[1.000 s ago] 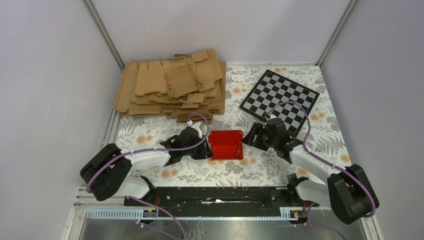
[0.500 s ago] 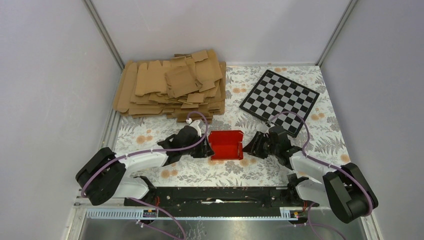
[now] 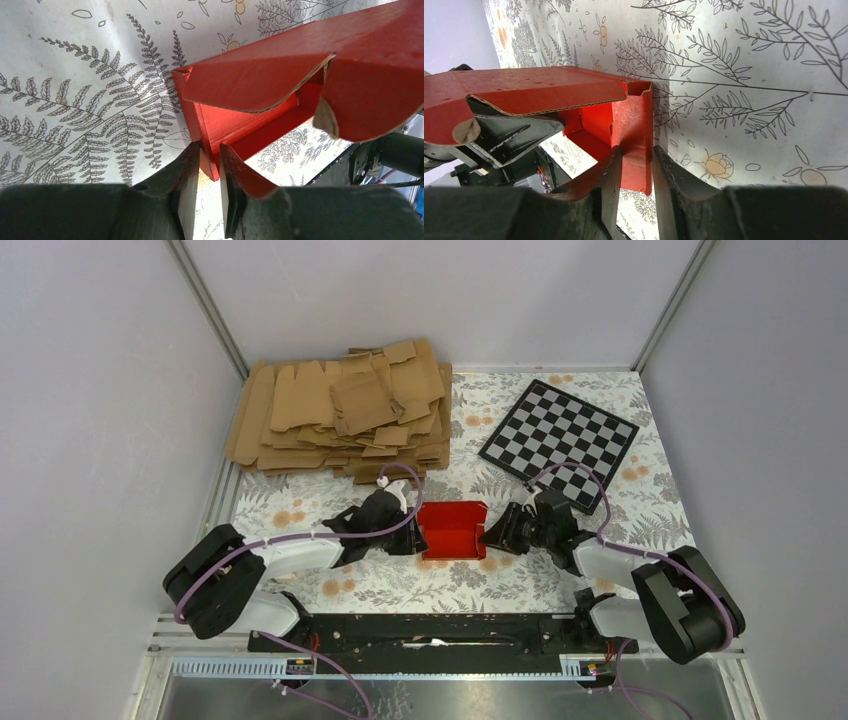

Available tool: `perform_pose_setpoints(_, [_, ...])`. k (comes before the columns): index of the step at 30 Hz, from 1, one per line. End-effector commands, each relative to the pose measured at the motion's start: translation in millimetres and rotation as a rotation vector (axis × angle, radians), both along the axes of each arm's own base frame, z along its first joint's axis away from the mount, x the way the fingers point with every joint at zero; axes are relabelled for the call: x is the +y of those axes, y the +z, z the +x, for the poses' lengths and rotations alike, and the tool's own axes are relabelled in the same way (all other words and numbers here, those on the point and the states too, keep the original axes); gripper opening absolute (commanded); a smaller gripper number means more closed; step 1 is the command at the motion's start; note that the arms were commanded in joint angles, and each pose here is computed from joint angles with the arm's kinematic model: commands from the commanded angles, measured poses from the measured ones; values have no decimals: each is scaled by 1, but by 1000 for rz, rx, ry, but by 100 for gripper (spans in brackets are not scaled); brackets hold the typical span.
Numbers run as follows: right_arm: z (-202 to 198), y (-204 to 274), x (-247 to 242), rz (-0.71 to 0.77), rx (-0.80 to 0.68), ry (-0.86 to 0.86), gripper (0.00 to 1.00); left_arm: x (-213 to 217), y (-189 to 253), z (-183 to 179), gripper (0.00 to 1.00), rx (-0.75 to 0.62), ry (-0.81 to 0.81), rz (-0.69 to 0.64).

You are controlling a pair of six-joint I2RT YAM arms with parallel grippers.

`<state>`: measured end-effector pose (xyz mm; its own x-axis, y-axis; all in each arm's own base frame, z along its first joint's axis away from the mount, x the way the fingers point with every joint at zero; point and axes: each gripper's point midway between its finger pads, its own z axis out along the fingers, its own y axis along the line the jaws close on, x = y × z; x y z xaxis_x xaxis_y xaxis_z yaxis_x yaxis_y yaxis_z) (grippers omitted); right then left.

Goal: Fold the paper box

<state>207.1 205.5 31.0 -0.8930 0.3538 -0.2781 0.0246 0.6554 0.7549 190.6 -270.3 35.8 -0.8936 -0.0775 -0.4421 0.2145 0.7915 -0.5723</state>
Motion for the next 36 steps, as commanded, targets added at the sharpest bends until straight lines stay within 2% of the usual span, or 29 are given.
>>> perform_pose_setpoints(1, [4,10,10,60,-32,34,34,-14,20,19,23,-77,0,-51])
perform_pose_setpoints(6, [2,13,16,87,-25,67,33,-18,20,18,20,-68,-15,-61])
perform_pose_setpoints(9, [1,7,15,47,-11,80,34,-19,21,18,20,-67,-18,-63])
perform_pose_setpoints(14, [0,-5,11,-105,-30,91,35,-21,21,18,19,-65,-20,-67])
perform_pose_setpoints(19, [-1,-7,13,-188,-49,101,34,-23,20,16,19,-59,-23,-72])
perform_pose_setpoints(25, [5,-13,7,-351,-82,93,27,-27,23,12,17,-61,-8,-101])
perform_pose_setpoints(31, [10,-18,-15,-574,-112,86,23,-31,30,8,14,-85,32,-147])
perform_pose_setpoints(36, [16,-16,-32,-707,-138,83,25,-35,29,4,13,-94,41,-146])
